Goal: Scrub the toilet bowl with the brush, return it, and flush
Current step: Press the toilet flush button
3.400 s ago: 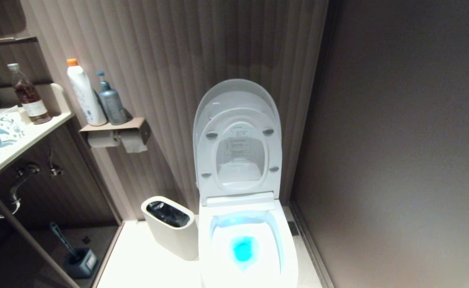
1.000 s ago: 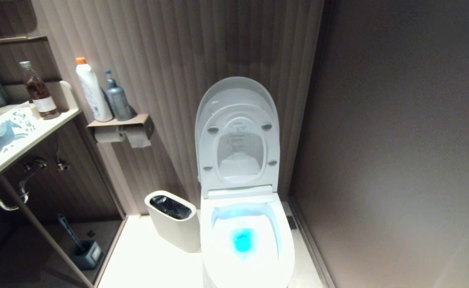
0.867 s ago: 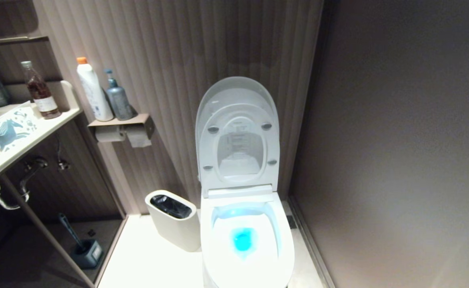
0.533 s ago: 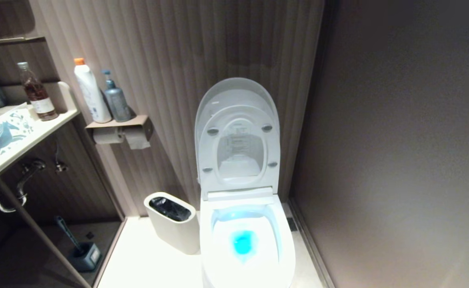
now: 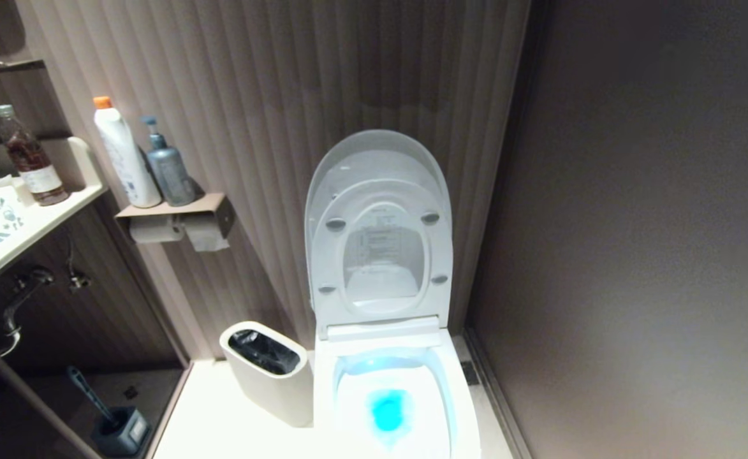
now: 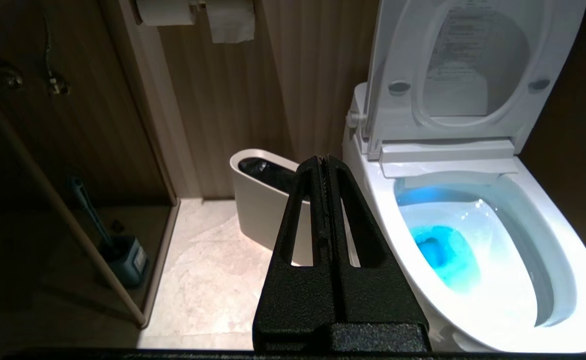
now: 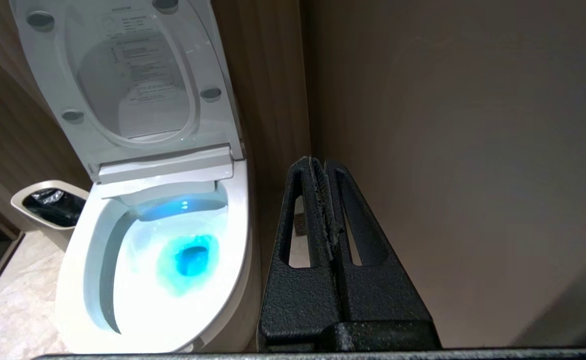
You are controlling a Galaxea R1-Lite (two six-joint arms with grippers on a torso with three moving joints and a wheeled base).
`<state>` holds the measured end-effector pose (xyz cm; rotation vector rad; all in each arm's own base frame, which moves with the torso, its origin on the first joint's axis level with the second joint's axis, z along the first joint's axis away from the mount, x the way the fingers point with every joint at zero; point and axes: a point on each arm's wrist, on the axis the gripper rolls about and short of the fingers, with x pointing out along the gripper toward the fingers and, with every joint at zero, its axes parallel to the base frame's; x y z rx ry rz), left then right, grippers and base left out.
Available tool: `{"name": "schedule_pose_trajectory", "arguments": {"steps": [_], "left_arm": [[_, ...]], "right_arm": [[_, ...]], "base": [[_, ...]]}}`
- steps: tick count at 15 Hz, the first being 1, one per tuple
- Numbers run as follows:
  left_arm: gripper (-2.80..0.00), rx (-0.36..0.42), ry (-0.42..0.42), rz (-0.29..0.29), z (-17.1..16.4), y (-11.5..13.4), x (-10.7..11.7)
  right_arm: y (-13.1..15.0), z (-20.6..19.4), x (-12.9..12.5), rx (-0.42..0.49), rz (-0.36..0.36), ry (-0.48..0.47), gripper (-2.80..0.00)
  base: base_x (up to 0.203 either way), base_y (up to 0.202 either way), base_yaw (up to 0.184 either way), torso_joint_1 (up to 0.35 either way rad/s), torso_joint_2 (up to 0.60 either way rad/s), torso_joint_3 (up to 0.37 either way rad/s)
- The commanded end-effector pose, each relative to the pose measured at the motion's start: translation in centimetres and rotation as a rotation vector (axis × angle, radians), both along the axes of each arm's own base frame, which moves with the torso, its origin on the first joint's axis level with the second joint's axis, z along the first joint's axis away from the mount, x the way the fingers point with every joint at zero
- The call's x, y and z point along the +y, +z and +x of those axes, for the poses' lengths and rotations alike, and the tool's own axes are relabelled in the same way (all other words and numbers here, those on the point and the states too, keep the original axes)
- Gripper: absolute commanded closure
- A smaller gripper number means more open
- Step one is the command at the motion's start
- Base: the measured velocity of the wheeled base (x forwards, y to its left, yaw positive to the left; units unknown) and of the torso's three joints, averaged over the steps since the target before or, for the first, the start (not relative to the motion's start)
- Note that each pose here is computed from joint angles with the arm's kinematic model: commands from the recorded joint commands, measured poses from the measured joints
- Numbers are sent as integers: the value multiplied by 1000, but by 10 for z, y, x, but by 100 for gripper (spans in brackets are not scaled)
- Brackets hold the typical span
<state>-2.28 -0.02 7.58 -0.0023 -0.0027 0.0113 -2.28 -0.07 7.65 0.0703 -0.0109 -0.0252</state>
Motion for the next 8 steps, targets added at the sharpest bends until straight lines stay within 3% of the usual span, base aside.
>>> {"name": "schedule_pose_trajectory", "arguments": {"steps": [1,8], "left_arm": [[0,1,1,-1,0,0,0],[0,1,1,-1,0,0,0]], "right_arm": [[0,0,0,-1,0,1,0],[0,0,0,-1,0,1,0]], "base": [[0,0,0,447,-17,383],[0,0,0,466,-107,362]]}}
